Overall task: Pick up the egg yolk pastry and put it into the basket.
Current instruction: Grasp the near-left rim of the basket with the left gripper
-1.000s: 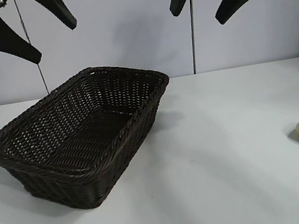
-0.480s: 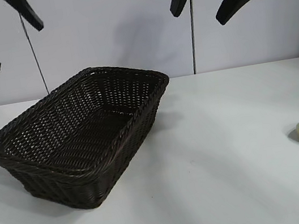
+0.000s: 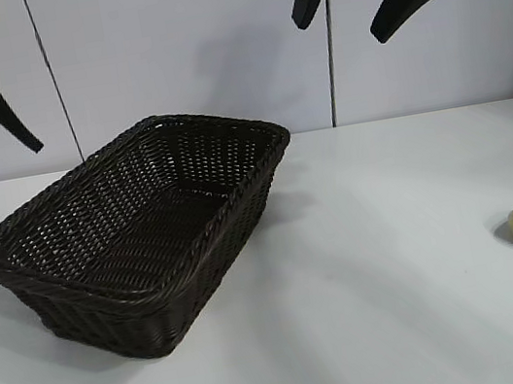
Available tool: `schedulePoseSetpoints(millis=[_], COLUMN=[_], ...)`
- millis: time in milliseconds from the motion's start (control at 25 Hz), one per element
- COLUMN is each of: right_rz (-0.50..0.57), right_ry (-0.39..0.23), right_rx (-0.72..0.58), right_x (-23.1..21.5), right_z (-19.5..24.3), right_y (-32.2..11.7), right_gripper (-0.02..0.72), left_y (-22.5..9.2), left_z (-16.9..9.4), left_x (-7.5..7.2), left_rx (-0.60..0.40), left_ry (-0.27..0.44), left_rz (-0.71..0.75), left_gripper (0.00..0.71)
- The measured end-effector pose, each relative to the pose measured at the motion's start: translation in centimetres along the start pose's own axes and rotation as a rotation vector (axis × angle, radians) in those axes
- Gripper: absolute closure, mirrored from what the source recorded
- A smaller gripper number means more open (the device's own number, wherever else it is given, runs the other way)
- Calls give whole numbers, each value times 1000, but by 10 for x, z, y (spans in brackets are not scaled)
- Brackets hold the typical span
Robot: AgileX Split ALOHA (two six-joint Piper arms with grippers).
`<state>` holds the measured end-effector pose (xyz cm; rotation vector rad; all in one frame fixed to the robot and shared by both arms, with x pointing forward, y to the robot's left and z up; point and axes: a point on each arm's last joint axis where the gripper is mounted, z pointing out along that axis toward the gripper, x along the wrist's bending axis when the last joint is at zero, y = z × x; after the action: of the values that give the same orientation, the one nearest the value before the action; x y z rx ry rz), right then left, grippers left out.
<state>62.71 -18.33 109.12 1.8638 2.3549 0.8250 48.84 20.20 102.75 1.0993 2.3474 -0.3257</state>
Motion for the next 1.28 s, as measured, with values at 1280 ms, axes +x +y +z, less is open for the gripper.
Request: schedulePoseSetpoints(millis=[1280], right_rz=[0], right_ry=[0], right_rx=[0], right_x=[0], right_z=[0], right_y=[0], right_gripper=[114], left_y=[7], left_z=[100], left_x=[24], left_rx=[-12], left_ry=[161], left_rz=[-121], left_gripper=[203])
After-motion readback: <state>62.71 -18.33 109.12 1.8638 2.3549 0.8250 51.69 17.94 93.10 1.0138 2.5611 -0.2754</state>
